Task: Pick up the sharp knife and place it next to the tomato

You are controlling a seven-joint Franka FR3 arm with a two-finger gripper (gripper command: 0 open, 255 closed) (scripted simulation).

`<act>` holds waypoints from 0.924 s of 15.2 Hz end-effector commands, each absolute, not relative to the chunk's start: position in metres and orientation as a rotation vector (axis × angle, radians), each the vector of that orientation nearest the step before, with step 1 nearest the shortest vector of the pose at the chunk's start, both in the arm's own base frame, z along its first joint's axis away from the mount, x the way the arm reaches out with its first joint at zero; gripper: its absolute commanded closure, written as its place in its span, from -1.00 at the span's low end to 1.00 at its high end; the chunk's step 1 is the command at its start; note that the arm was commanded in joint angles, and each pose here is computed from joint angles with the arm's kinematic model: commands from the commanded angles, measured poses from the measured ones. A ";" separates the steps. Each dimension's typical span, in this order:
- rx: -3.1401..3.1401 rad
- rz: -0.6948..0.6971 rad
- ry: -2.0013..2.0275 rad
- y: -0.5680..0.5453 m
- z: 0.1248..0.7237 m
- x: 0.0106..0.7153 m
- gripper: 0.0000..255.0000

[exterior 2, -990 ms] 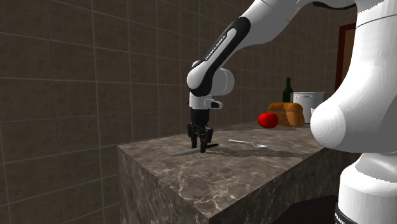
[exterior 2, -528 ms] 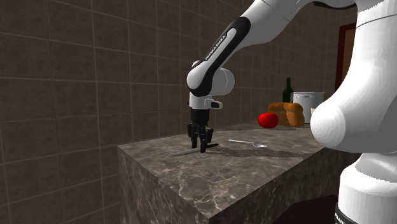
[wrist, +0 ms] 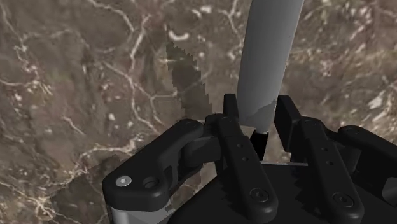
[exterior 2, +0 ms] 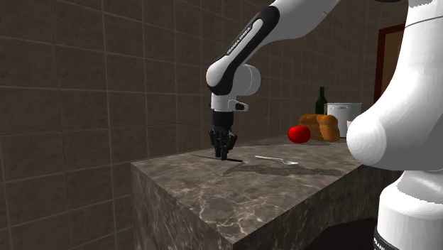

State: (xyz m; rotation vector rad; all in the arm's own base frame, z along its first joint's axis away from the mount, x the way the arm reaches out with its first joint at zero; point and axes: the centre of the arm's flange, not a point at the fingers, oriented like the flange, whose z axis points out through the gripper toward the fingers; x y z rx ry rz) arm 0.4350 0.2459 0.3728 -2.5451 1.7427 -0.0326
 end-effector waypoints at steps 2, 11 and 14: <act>-2.545 -0.032 1.743 0.246 0.389 0.434 1.00; -2.545 -0.032 1.743 0.246 0.437 0.434 1.00; -2.545 -0.032 1.743 0.246 0.452 0.434 1.00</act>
